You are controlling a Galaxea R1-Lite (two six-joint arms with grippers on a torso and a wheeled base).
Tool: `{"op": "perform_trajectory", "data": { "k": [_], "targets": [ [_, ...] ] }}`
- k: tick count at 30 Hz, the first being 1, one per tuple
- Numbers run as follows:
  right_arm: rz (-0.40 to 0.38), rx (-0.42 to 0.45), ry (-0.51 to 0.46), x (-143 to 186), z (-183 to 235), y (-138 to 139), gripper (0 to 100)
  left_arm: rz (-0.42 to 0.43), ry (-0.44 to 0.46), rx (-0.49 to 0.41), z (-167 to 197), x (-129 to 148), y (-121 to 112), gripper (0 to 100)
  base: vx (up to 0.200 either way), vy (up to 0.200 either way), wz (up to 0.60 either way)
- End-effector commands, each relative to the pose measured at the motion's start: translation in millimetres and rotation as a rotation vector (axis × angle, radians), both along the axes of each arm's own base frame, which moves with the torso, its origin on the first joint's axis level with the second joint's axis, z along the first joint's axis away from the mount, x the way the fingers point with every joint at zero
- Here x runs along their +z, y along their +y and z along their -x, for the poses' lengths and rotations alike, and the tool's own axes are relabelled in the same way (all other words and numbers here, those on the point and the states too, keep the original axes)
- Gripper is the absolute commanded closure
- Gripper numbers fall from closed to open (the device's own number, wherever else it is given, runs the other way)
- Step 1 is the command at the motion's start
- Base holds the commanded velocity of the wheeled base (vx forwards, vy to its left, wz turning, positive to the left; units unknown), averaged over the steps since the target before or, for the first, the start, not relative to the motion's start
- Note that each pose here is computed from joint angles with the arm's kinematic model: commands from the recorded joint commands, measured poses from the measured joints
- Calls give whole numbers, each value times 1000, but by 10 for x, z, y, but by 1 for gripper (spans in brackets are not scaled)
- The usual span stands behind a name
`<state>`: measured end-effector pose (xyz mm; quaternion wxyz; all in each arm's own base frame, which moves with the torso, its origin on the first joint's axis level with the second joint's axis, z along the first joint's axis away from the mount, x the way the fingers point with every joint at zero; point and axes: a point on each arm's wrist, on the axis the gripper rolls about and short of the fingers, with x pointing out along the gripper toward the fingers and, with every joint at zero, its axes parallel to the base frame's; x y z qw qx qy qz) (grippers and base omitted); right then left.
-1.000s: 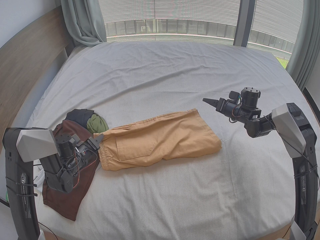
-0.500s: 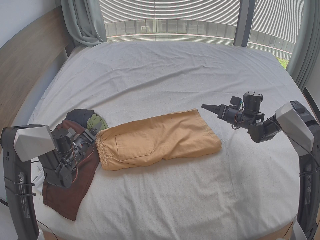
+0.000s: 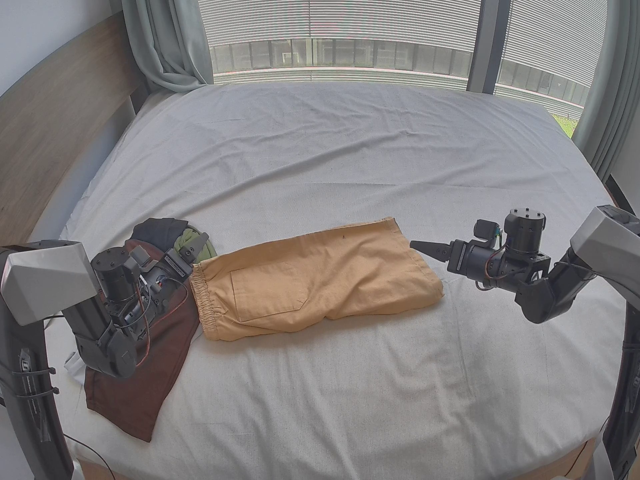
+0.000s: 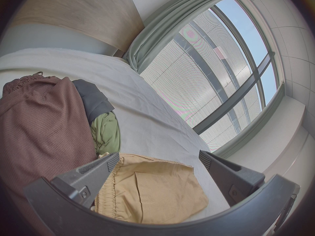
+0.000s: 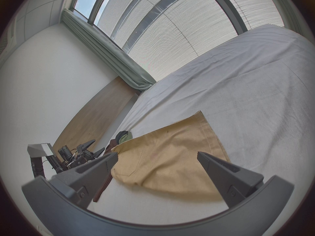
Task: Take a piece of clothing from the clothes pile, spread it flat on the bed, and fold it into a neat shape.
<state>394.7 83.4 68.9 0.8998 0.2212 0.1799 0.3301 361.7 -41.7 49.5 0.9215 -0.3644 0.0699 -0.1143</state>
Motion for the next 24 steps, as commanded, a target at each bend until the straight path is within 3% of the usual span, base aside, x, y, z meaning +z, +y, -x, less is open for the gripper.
{"op": "perform_trajectory", "data": {
  "k": [1, 13, 19, 24],
  "targets": [
    [-8, 13, -19, -26, 283, -5, 0, -4, 13, -42, 91, 20, -65, 0, 0, 0, 0],
    [-13, 20, 6, -279, 503, -14, 0, -10, 30, -59, 144, 1, -92, 0, 0, 0, 0],
    [-5, 14, 48, -414, 508, -37, 0, -77, 38, -81, 186, -58, -95, 0, 0, 0, 0],
    [2, 9, 81, -549, 481, -44, 0, -85, 45, -84, 190, -85, -100, 0, 0, 0, 0]
  ]
}}
